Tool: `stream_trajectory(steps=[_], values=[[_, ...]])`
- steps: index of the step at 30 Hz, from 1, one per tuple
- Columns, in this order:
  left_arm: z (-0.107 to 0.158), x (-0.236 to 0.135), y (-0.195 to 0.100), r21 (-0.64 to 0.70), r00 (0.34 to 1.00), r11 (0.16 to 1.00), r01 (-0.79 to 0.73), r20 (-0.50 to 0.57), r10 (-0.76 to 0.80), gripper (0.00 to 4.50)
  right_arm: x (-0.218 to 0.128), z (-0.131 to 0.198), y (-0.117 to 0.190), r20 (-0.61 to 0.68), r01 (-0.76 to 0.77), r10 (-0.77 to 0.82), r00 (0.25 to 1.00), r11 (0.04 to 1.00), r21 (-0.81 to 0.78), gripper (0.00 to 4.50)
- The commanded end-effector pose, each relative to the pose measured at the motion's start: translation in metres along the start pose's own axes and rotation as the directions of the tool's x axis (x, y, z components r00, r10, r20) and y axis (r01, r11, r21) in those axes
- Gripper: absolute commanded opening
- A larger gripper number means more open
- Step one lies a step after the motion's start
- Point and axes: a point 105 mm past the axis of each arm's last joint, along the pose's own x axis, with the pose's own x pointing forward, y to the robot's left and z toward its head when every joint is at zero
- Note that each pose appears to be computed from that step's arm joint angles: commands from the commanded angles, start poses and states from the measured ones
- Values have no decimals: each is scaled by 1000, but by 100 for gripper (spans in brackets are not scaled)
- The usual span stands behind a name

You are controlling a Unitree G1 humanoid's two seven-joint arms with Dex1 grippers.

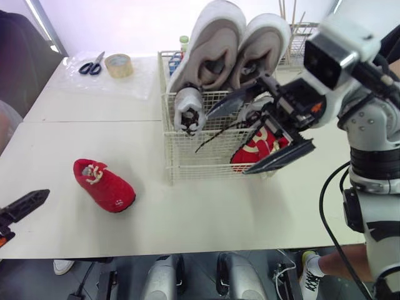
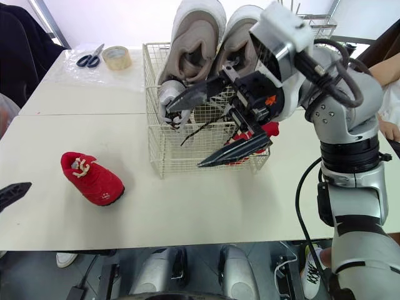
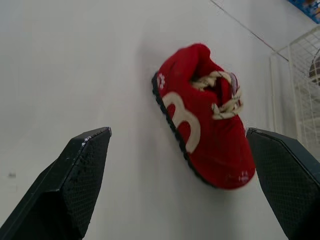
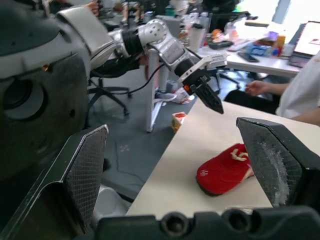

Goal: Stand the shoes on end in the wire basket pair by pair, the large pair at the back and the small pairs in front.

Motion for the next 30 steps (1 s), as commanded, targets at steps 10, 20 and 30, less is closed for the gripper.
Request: stream_trajectory(steps=[10, 20, 30], values=[[-11, 70, 5, -185, 999, 982, 37, 1, -37, 446, 1, -30, 21, -167, 10, -8, 986, 1000, 10, 450], [-20, 114, 10, -180, 998, 984, 6, -64, -18, 397, 1, -29, 22, -169, 106, -102, 980, 994, 13, 450], [30, 97, -12, -125, 986, 986, 113, 137, -96, 31, -5, -28, 17, -177, 196, -192, 965, 981, 4, 450]])
